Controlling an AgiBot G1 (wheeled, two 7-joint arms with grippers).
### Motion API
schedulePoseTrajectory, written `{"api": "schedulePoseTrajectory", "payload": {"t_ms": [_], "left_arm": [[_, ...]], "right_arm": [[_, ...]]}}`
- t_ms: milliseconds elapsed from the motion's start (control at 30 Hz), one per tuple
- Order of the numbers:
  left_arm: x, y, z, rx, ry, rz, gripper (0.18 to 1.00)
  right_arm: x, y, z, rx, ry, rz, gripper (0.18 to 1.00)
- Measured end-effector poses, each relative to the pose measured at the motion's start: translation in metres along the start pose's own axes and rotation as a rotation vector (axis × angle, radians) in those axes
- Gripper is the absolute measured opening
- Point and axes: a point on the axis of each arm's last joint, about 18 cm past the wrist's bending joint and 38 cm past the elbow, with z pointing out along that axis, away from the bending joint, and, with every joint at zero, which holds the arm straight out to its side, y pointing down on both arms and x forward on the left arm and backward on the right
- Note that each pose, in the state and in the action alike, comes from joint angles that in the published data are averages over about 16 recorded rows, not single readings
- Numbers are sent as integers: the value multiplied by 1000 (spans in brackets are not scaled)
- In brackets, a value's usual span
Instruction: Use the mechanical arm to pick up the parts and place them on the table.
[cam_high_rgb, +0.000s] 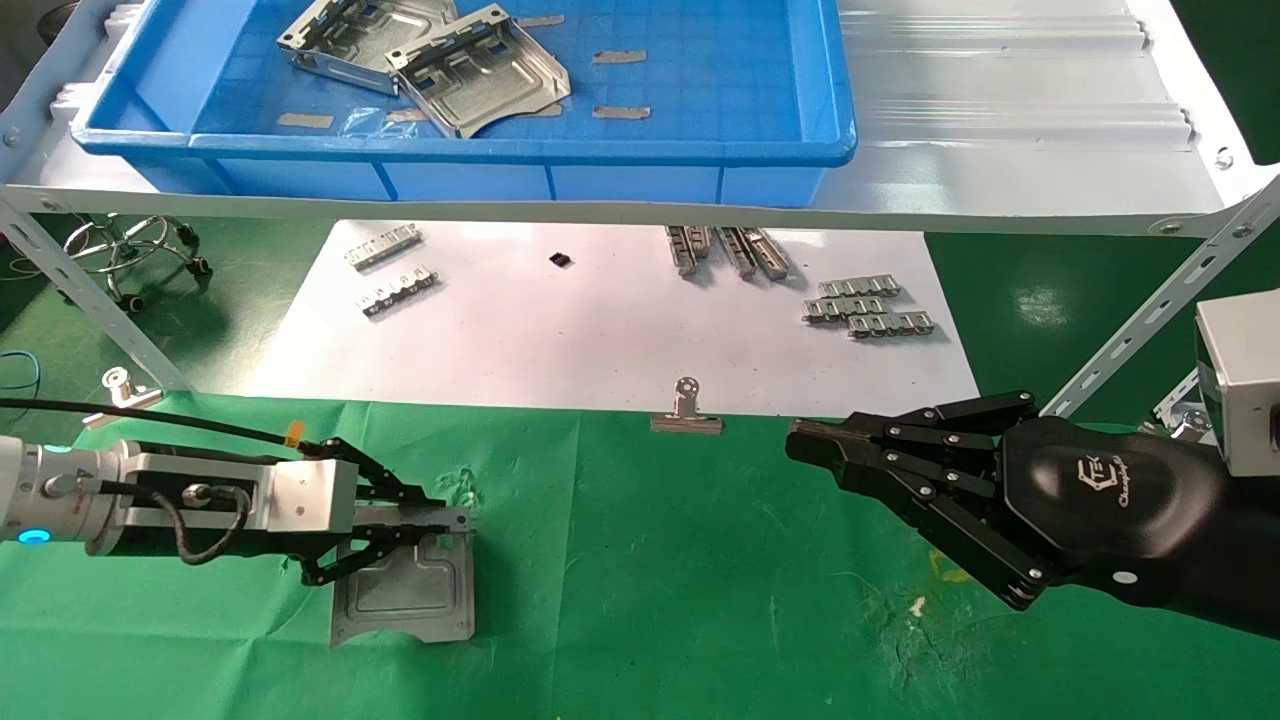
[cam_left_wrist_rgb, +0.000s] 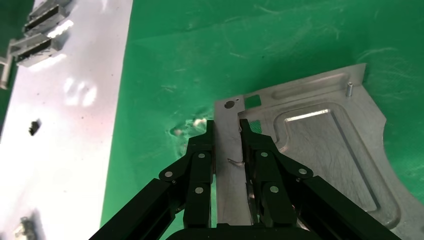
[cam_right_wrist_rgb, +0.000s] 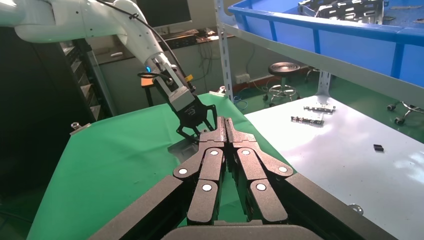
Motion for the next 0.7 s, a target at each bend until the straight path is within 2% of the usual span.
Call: {"api": "schedulePoseTrajectory", "payload": {"t_ms": [200, 400, 700], "left_arm": [[-2, 0, 0, 3, -12, 16, 307], [-3, -6, -7, 40, -23, 8, 368], [3, -30, -28, 169, -3, -54, 531]], "right_arm": [[0, 0, 0, 0, 0, 0, 192], [0, 0, 0, 0, 0, 0, 192], [0, 0, 0, 0, 0, 0, 193]]}}
